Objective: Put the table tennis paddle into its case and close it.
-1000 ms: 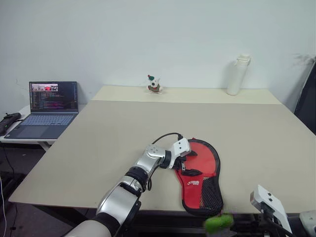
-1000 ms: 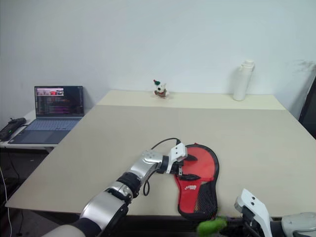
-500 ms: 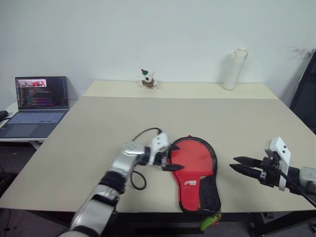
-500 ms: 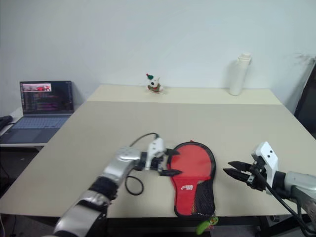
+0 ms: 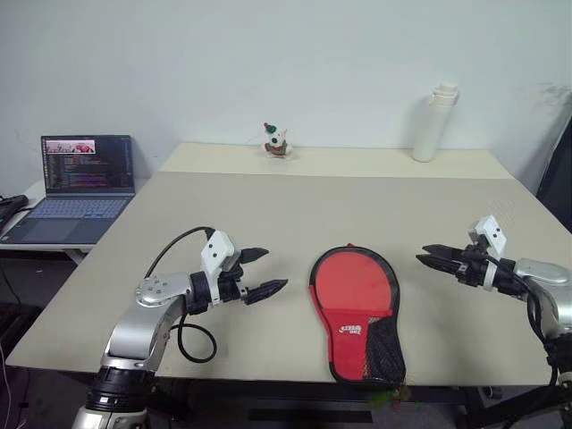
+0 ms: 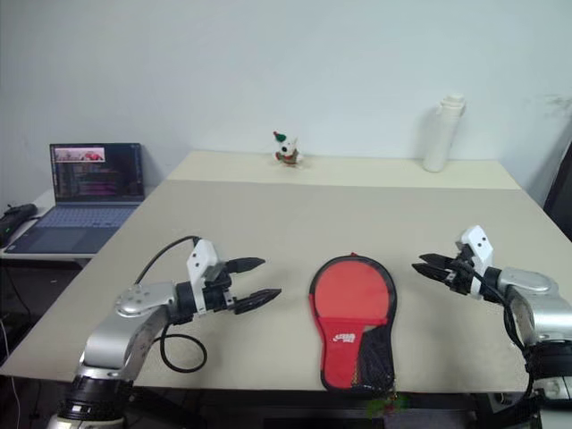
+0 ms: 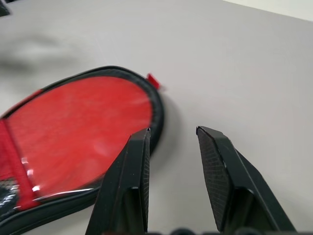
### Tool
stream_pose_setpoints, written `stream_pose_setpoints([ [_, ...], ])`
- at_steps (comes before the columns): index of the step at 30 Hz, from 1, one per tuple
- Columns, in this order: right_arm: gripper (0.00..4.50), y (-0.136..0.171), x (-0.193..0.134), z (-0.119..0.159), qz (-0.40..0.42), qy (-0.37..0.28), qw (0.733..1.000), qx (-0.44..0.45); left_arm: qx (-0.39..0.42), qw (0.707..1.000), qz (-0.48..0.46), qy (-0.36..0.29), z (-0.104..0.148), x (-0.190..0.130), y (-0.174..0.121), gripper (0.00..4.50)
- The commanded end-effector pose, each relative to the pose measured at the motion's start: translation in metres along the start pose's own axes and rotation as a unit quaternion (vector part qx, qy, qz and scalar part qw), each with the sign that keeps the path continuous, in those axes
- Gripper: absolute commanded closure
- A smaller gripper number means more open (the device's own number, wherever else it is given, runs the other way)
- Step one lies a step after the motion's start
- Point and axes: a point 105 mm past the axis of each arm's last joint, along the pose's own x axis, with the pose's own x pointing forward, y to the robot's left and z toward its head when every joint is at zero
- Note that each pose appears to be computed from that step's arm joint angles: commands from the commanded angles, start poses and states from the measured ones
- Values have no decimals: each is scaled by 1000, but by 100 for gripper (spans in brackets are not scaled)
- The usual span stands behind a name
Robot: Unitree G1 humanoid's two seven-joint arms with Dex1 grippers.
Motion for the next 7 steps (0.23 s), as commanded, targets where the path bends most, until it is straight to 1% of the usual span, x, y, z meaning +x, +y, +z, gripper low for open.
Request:
stream_pose_setpoints([
  [1,287,-1,-9,12,4,-7,1000,-30,13,1000,-14,-11,7,5,-4,0],
  [3,287,4,-11,12,11,-2,999,-31,11,1000,-14,-4,2,4,-3,0],
  [7,287,9,-24,13,19,22,999,-37,17,1000,-6,-11,6,11,3,0],
])
